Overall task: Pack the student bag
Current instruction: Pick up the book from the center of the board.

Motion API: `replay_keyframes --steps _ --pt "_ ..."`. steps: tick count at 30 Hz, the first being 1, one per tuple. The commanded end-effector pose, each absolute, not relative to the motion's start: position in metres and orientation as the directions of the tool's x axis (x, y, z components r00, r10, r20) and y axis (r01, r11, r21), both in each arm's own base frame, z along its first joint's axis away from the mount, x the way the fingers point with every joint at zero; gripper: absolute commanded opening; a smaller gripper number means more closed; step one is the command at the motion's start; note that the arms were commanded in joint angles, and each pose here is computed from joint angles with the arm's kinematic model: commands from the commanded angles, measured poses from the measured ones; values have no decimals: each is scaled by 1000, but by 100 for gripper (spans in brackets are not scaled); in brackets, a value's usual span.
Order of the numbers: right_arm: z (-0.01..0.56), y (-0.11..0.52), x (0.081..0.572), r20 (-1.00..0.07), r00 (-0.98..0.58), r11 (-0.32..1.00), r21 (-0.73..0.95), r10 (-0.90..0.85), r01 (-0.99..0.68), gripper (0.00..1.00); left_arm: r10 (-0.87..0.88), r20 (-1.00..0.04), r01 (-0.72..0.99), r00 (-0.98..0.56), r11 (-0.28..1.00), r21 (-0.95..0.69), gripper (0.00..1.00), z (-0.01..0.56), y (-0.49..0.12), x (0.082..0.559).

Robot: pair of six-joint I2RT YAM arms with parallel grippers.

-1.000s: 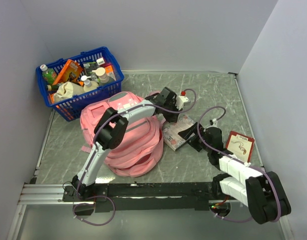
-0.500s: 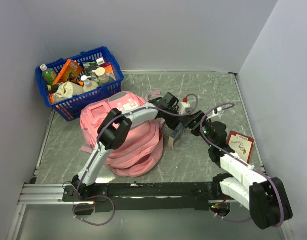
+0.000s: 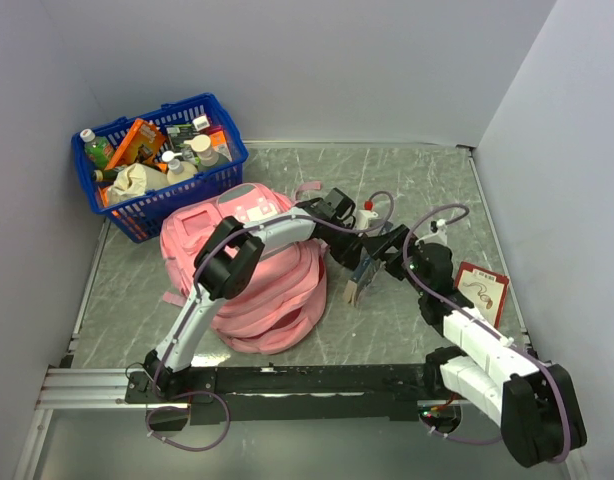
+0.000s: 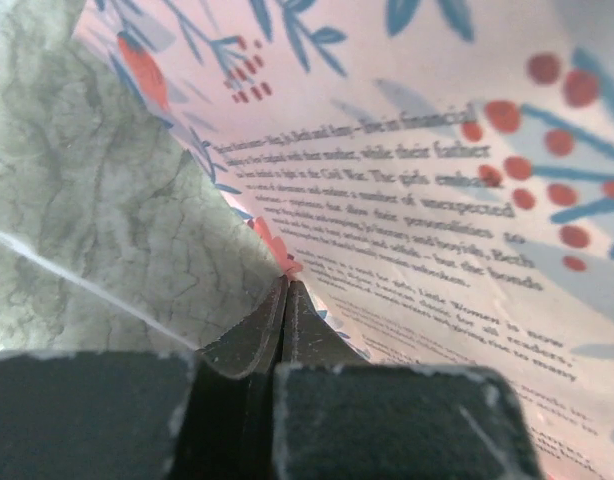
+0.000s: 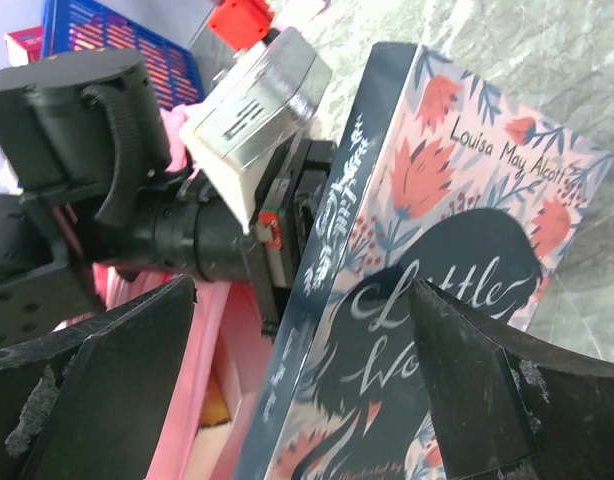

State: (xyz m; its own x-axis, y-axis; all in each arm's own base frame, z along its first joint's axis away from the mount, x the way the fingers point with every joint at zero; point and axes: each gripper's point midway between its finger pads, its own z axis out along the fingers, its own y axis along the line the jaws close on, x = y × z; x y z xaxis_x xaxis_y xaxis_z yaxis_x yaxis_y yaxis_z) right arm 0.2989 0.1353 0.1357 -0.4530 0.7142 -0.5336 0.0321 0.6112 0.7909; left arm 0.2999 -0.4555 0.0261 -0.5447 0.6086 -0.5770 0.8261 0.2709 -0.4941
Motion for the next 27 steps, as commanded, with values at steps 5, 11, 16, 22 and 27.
replay_keyframes --steps 5,11,16,22,27 --pt "128 135 292 -502 -627 742 642 596 191 92 586 -610 844 -534 332 -421 1 58 -449 315" --pt "115 134 282 -494 -687 813 522 534 257 89 547 -624 828 -558 323 -458 1 82 -451 310" --pt "126 131 281 -525 -702 861 434 481 265 86 545 -637 838 -545 357 -412 1 87 -447 318" --pt "125 127 283 -520 -735 896 328 435 298 79 466 -714 801 -523 554 -225 16 119 -420 389" --pt "110 128 283 -490 -774 914 277 400 297 71 406 -794 797 -452 584 -155 50 199 -379 425"
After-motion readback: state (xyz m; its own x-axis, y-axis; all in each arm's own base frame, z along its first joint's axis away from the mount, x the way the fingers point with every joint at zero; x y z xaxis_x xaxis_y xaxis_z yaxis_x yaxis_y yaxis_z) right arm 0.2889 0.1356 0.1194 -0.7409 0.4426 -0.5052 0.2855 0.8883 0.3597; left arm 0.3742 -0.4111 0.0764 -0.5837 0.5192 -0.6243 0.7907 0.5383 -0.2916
